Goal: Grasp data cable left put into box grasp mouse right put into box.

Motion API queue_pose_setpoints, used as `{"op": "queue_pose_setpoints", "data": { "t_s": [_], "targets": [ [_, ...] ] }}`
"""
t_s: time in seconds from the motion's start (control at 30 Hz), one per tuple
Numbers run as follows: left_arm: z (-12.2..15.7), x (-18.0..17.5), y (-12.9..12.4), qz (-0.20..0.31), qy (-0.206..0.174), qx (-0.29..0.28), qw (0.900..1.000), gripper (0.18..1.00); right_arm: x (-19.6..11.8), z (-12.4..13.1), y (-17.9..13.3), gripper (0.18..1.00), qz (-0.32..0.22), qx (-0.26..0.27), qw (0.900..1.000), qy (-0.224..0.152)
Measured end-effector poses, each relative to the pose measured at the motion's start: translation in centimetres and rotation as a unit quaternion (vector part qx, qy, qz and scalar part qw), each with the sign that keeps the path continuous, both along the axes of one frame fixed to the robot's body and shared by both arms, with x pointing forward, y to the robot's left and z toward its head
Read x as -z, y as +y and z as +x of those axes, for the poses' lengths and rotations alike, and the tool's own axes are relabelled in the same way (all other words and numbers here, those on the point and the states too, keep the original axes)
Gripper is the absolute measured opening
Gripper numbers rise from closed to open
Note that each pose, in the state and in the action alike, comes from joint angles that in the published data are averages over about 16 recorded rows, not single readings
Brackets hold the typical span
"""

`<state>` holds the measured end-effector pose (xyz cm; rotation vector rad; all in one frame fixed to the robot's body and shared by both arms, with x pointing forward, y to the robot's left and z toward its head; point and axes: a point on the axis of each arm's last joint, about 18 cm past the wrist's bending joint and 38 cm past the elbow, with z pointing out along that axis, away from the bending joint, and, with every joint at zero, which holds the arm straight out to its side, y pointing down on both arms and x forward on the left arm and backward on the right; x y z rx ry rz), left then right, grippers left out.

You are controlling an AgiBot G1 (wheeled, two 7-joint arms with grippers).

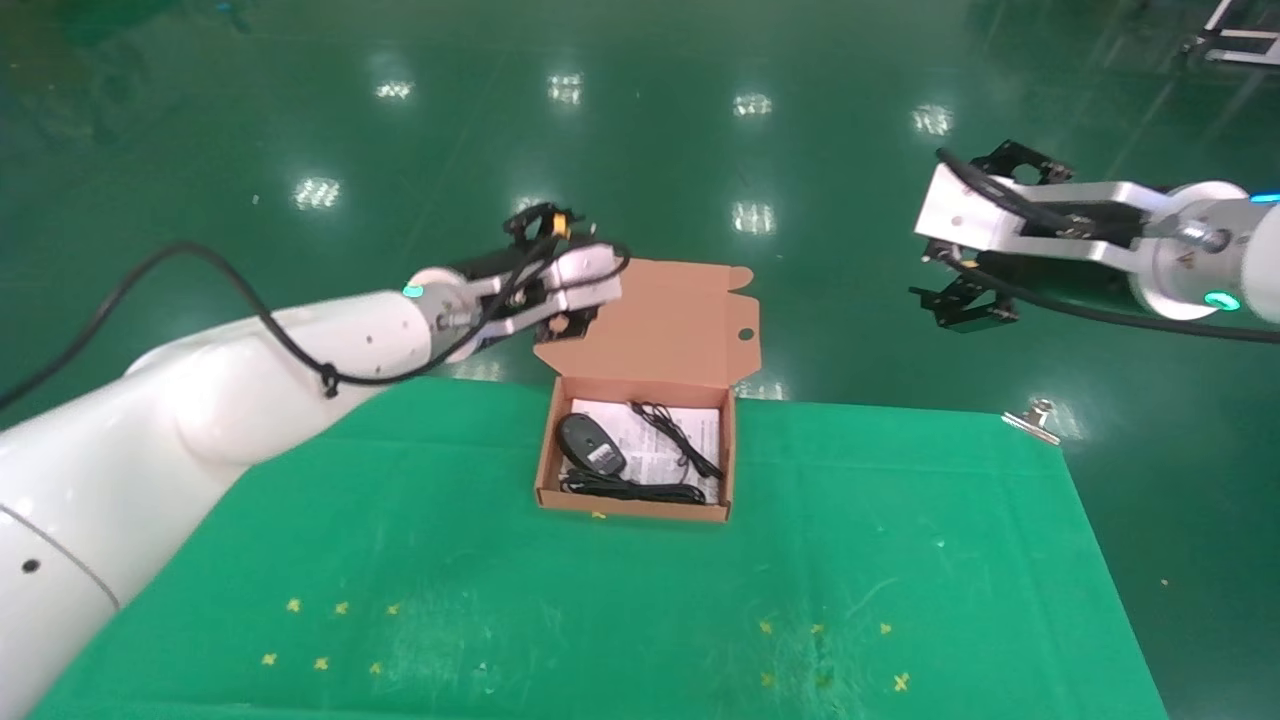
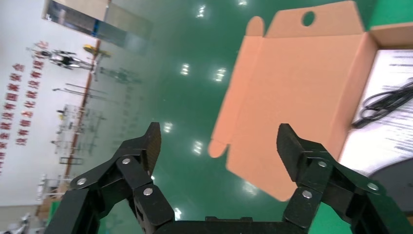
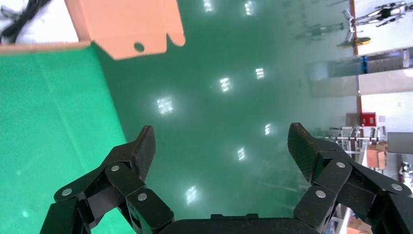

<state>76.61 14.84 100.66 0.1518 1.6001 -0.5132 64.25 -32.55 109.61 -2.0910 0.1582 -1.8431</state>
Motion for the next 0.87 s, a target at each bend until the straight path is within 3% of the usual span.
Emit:
{"op": "queue_pose_setpoints", "data": {
  "t_s": [0.23, 0.5, 0.63, 0.87],
  "targets": [
    [-0.4, -0.8, 1.7, -0.049, 0.025, 0.004, 0.9985, 0.838, 0.4, -0.5, 0.1, 1.000, 0.009, -0.010, 1.000, 0.024],
    [-1.8, 1.4, 3.8, -0.116, 0.097, 0.033, 0.9879, 0.947, 3.5, -1.0, 0.6, 1.000, 0.056, -0.046, 0.993, 0.089],
    [-3.0, 2.5, 4.9, -0.151, 0.135, 0.054, 0.9779, 0.971, 5.1, -1.5, 1.0, 1.000, 0.082, -0.071, 0.986, 0.124],
    [-4.1, 3.2, 5.7, -0.179, 0.164, 0.074, 0.9673, 0.991, 6.4, -2.1, 1.4, 1.000, 0.104, -0.096, 0.978, 0.152]
  ]
}}
